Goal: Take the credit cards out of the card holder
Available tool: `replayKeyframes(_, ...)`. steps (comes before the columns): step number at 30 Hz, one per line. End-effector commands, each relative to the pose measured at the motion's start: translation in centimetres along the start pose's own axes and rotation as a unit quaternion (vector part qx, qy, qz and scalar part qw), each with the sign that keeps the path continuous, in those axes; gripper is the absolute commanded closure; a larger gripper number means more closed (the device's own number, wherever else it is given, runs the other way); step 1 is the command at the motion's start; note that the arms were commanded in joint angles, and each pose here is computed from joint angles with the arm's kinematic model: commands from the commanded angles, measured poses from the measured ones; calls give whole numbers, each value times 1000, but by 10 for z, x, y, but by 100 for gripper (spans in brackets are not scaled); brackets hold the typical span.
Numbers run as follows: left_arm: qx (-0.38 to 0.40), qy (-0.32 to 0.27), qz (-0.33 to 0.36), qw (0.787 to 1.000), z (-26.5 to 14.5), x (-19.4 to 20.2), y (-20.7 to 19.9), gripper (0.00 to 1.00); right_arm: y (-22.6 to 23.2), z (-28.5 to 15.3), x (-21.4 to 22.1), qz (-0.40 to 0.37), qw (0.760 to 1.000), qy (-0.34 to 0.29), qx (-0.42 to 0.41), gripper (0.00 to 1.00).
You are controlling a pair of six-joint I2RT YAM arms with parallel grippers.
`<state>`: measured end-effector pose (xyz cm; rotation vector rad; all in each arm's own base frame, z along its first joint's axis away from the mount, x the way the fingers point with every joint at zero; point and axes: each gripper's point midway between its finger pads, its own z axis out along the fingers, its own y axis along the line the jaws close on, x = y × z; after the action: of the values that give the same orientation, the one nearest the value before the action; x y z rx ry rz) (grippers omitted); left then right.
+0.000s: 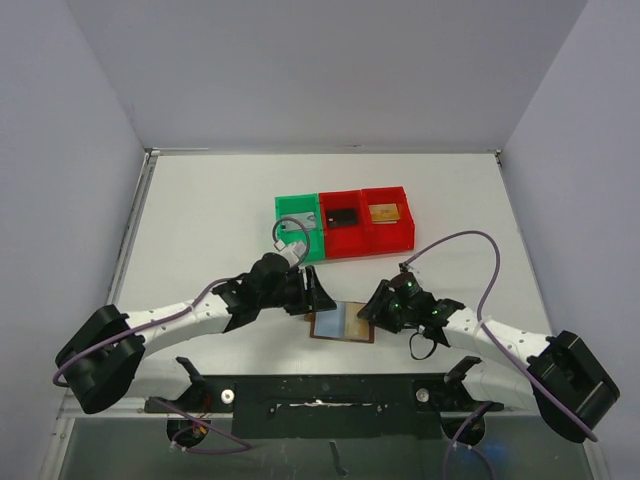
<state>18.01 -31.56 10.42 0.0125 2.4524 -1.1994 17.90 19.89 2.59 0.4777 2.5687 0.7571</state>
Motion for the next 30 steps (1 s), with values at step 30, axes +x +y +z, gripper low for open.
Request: replayKeyframes(30,-20,-13,-40,999,61,14,16,66,3,11,3,-15,999,28,5,72)
